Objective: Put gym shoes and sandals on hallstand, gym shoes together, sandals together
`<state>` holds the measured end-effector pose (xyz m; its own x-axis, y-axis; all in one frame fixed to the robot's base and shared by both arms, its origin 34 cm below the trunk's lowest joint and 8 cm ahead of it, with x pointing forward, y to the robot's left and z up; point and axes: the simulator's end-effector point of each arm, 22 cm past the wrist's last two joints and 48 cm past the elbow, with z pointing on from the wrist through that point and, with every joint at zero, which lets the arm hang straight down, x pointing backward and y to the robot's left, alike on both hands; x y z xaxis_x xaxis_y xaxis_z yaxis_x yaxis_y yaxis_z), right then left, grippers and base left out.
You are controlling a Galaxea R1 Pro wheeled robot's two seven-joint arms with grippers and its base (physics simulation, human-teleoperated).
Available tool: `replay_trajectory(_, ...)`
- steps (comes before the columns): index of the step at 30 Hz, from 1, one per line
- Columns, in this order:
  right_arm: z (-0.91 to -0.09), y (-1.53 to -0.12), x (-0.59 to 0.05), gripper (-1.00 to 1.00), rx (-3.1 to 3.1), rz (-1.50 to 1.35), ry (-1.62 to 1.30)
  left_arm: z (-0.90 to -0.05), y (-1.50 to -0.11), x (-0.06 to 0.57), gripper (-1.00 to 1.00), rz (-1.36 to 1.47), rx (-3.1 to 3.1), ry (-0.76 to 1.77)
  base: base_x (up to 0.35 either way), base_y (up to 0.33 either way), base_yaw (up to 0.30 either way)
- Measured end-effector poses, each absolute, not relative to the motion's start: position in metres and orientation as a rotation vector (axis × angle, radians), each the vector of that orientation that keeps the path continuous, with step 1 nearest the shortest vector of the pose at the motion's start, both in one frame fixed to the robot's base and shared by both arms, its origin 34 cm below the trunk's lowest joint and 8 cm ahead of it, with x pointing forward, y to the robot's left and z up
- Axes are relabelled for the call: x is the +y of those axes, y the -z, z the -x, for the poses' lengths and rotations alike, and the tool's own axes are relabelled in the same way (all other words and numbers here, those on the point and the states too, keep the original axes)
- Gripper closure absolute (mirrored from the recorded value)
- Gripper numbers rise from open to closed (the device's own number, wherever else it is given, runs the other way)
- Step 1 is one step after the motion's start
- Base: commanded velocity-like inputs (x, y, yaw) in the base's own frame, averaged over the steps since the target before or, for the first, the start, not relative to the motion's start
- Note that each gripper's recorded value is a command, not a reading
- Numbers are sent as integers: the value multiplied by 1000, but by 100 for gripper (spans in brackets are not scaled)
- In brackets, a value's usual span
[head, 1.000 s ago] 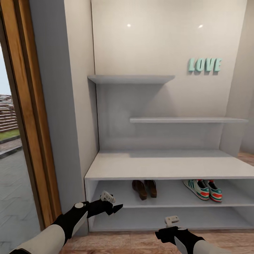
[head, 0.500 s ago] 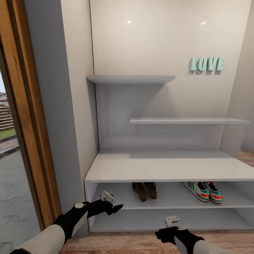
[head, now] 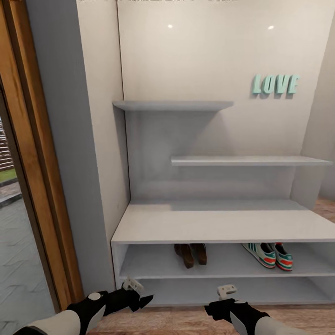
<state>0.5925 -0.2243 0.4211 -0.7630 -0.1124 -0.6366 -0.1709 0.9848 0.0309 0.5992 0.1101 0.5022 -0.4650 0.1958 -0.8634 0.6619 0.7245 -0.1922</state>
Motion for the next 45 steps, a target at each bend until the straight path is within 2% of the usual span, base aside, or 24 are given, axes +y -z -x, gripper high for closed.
replay_trajectory(33,-589,-476,-222,-100,2476,200,-120,-568,-515,128,-100,-582,2125,601,0,0,0)
replay_trajectory(45,-536,-450,-220,-100,2566,201,-137,-534,-499,142,-100,-567,2195,606,0,0,0)
